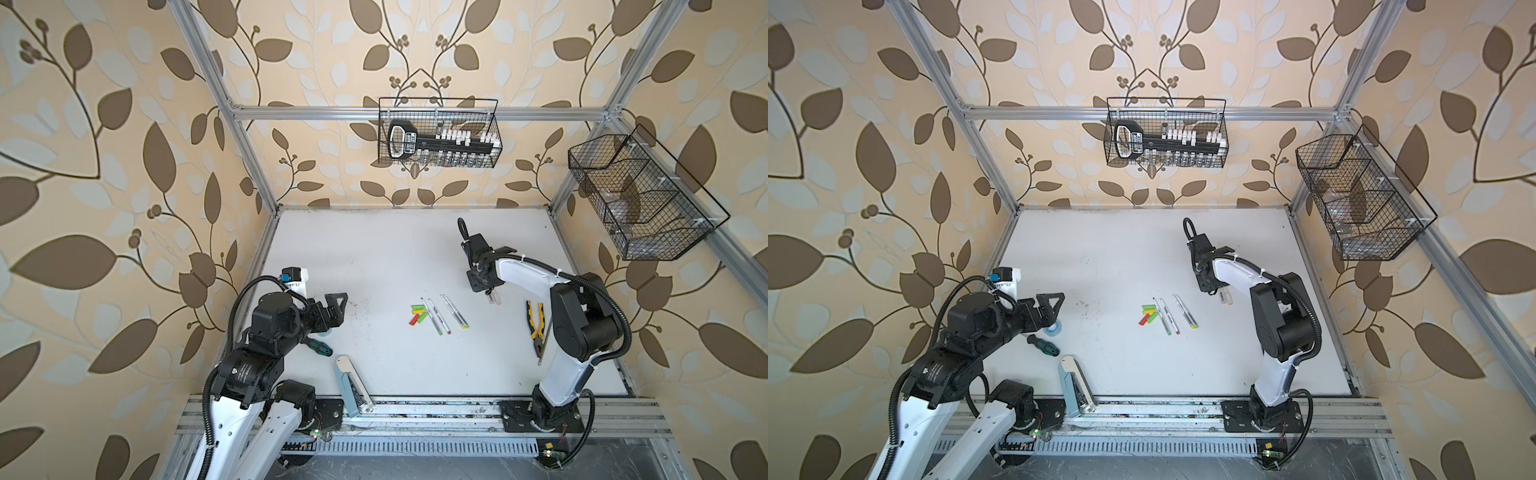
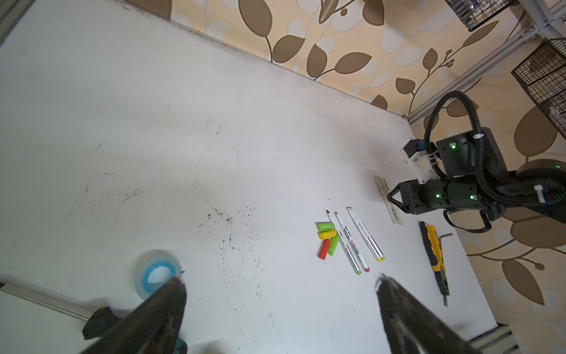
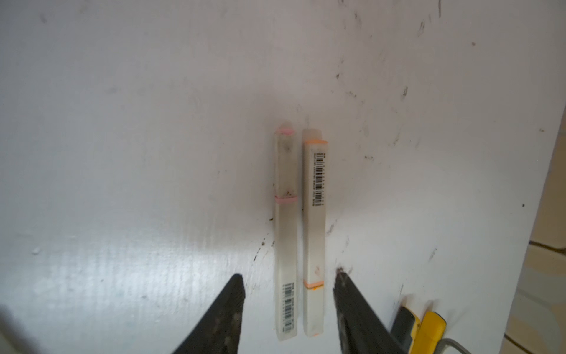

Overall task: Insert the pens into the pen caps
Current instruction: 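Lower the capped highlighter beside the orange highlighter and open the right gripper, then move the right gripper back over the white pens, then move the right gripper along the pens toward the loose coloured caps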

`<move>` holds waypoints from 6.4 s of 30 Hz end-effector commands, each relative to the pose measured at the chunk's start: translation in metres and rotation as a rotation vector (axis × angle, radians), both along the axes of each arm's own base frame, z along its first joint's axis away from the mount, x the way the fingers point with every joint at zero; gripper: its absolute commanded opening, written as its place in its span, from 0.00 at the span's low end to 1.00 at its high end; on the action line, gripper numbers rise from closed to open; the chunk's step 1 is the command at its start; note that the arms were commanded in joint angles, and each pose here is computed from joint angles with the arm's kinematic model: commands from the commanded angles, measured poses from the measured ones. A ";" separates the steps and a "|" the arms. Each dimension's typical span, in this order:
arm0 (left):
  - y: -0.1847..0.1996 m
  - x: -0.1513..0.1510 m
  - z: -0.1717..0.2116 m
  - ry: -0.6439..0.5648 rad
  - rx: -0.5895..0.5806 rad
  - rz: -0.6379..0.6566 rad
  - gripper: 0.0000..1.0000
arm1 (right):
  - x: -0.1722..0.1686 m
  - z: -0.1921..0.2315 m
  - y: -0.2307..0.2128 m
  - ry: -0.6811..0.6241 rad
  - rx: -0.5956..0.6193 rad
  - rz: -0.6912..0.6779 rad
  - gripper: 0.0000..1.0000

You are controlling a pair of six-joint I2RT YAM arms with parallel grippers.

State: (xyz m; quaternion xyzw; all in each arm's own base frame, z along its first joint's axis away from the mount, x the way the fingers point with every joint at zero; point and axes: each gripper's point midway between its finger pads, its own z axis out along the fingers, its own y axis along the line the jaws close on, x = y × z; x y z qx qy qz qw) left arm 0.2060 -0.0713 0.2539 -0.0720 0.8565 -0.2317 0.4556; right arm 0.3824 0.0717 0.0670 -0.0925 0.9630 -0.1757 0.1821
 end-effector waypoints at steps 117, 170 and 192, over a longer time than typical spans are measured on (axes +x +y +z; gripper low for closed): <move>0.001 0.003 -0.012 0.056 0.064 -0.024 0.99 | -0.108 0.003 0.121 -0.079 0.455 0.199 0.64; -0.029 0.029 -0.025 0.122 0.029 -0.165 0.99 | -0.109 -0.031 0.162 0.051 0.363 0.292 0.47; -0.028 0.031 -0.029 0.136 0.033 -0.156 0.99 | -0.110 -0.021 0.161 0.012 0.389 0.349 0.48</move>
